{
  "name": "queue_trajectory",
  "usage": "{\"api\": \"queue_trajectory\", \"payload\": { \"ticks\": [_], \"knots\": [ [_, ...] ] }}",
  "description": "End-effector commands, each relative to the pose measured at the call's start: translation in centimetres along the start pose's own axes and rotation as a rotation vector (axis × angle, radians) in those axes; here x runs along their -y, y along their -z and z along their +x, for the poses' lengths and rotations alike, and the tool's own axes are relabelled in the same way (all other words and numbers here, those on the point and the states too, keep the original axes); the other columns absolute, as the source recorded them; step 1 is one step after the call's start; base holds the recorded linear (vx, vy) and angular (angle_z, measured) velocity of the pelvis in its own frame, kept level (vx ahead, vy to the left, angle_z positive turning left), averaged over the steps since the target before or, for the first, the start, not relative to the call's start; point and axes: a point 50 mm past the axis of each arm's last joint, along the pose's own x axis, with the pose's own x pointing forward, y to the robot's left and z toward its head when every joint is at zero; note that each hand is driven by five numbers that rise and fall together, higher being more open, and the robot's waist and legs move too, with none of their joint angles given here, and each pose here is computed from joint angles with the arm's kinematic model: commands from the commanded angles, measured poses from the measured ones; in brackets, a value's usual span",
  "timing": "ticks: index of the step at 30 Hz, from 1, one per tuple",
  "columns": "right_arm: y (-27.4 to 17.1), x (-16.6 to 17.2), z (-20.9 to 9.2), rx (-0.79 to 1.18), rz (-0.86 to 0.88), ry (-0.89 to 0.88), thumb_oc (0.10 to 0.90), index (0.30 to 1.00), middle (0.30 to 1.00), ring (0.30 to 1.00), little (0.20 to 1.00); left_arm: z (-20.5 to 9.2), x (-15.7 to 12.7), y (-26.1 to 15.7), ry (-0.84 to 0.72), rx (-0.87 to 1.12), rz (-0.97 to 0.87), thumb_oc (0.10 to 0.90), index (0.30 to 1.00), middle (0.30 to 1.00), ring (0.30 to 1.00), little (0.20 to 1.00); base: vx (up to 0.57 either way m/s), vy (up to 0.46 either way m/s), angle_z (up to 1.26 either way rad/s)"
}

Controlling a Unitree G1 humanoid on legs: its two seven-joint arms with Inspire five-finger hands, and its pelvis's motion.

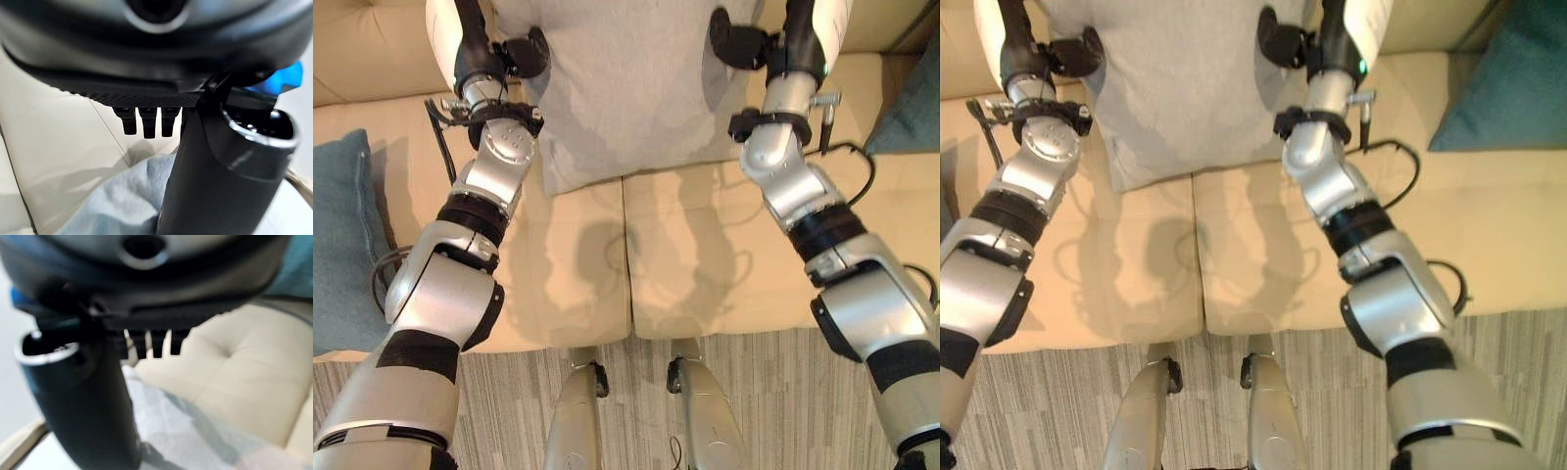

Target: Pick up all the scattered cushions and arrange them neatly on the sofa.

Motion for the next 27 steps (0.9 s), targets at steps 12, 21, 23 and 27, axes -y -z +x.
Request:
{"api": "queue_trajectory", "payload": {
  "ticks": [12,21,23,27],
  "knots": [
    [11.4,9.6,-11.4,-0.313,0.076,0.130,0.800,0.900,0.900,0.900,0.900,-6.1,-6.3,8.6,-0.115,-0.164,-0.314,0.800,0.900,0.900,0.900,0.900,0.09,0.002,0.01],
    [16.7,15.6,-20.7,-0.656,0.001,0.088,0.800,0.900,0.900,0.900,0.900,-17.7,-11.0,16.5,-0.120,-0.484,-0.384,0.800,0.900,0.900,0.900,0.900,0.07,0.035,-0.02],
    [17.5,17.1,-23.5,-0.756,-0.002,0.110,0.800,0.900,0.900,0.900,0.900,-22.0,-11.7,18.1,-0.078,-0.610,-0.388,0.800,0.900,0.900,0.900,0.900,0.06,0.082,0.01],
    [18.4,18.9,-29.2,-0.940,0.007,0.195,0.800,0.900,0.900,0.900,0.900,-29.3,-11.9,20.1,-0.012,-0.839,-0.352,0.800,0.900,0.900,0.900,0.900,0.01,0.092,-0.02]
  ]
}}
